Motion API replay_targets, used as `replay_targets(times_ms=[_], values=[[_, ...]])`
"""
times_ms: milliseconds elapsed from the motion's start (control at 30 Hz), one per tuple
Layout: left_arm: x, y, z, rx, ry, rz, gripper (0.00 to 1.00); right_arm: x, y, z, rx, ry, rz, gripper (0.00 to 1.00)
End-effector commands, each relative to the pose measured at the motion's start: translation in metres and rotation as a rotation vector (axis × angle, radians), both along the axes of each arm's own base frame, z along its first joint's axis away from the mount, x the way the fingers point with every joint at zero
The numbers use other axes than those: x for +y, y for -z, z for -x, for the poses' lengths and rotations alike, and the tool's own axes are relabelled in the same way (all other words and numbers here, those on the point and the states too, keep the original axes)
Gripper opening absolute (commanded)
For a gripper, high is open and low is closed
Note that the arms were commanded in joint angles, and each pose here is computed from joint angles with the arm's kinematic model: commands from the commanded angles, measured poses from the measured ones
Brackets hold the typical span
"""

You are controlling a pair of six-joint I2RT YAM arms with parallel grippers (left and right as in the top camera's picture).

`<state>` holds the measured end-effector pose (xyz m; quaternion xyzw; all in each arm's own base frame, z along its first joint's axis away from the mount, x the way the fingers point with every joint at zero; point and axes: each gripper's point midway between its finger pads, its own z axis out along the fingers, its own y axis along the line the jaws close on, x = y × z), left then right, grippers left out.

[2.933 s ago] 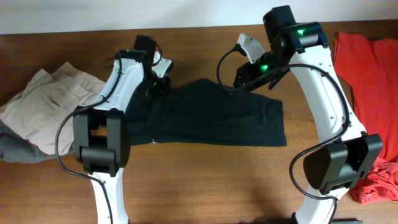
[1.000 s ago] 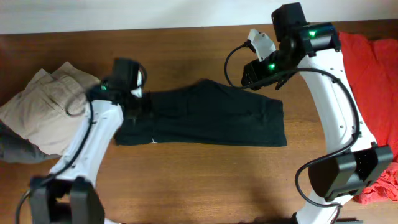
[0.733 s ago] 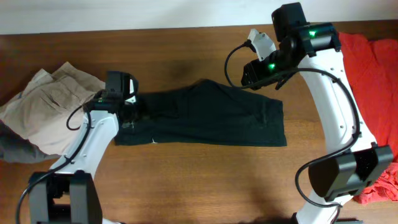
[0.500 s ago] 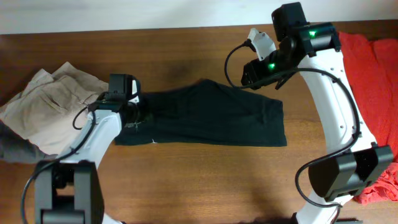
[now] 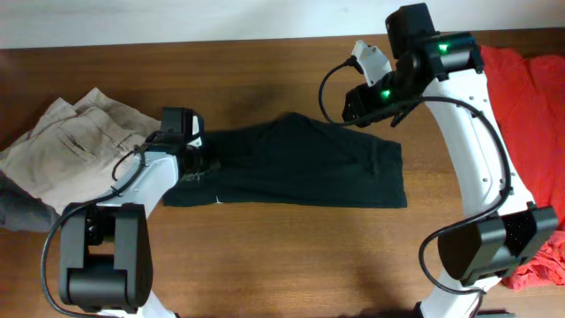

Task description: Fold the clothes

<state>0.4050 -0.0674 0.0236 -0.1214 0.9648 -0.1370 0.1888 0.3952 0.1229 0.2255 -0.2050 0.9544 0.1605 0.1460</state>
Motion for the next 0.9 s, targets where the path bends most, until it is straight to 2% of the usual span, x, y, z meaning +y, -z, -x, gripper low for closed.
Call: replay_targets(times_ms=[0,33,133,333,433,467,567,867], values=[[0.0,0.002,-0.005,-0.016,-0.009,0.001,0.5,-0.003,-0.009,0.0,-0.025,0.013,0.001,0.53],[0.0,0.001,-0.007,-0.027,-0.009,0.002,0.5,-0.003,-0.009,0.0,-0.025,0.013,0.001,0.52],[0.0,0.0,-0.009,-0.035,-0.009,0.003,0.36,-0.003,-0.009,0.0,-0.025,0.013,0.001,0.52],[0.0,0.001,-0.008,-0.029,-0.009,0.002,0.27,-0.003,-0.009,0.0,-0.025,0.013,0.001,0.52],[0.0,0.003,-0.004,-0.014,-0.009,0.001,0.29,-0.003,-0.009,0.0,-0.025,0.013,0.001,0.52],[0.0,0.003,-0.003,-0.008,-0.009,0.0,0.36,-0.003,-0.009,0.0,-0.024,0.013,0.002,0.52],[0.002,0.008,-0.001,0.006,-0.001,-0.017,0.38,-0.003,-0.009,0.0,-0.025,0.013,0.001,0.52],[0.003,0.028,0.002,0.046,0.007,-0.024,0.1,-0.004,-0.008,0.0,-0.026,0.015,0.006,0.52]])
